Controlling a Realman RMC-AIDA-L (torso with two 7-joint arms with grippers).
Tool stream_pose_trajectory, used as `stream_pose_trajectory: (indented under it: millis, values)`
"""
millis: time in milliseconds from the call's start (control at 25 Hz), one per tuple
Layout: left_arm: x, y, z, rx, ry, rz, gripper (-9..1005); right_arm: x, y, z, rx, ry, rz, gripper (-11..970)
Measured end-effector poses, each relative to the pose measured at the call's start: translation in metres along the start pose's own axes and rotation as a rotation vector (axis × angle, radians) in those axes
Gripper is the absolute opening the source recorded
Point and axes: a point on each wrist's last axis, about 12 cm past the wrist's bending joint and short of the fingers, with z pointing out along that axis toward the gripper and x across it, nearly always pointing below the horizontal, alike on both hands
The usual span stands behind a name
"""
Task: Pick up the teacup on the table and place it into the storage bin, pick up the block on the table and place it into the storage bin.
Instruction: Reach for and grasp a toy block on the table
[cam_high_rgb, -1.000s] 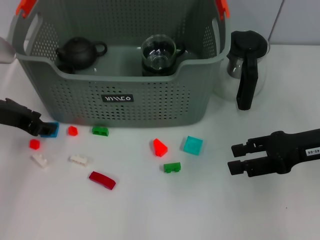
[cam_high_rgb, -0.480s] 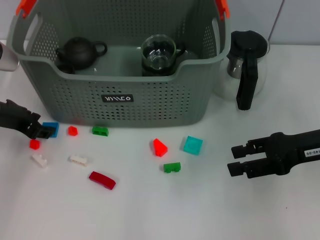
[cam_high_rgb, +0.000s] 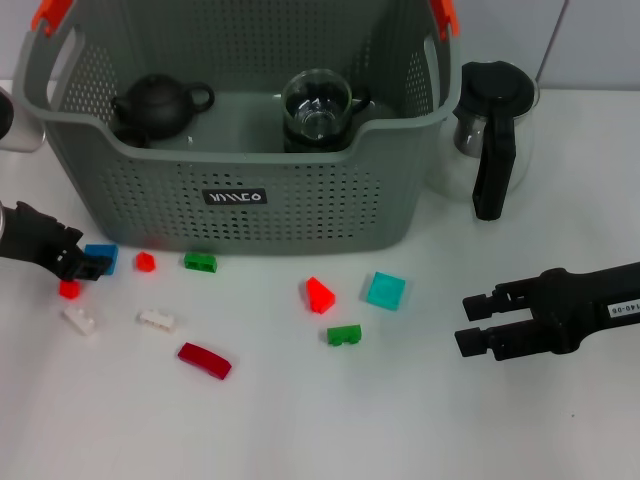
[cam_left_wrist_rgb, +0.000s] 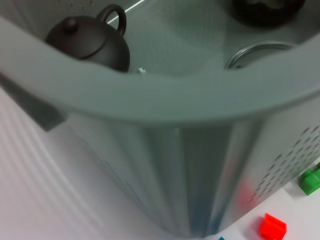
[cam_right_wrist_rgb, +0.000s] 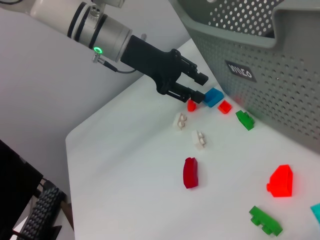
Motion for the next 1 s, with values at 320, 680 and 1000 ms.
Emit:
stream_pose_trajectory:
  millis: [320, 680, 1000]
  values:
    - [0.001, 0.000, 0.004, 0.011, -0.007, -0.022, 563, 0.000, 0.000, 0.000, -0.002, 0.005, 0.001, 710]
    - [0.000, 0.000, 0.004, 0.001, -0.004, -0.013, 767, 0.000, 0.000, 0.001, -0.003, 0.004, 0.003, 710]
    - [-0.001, -0.002, 0.012, -0.008, 0.003, 0.008, 840, 0.000, 0.000, 0.001, -0.003, 0.004, 0.003, 710]
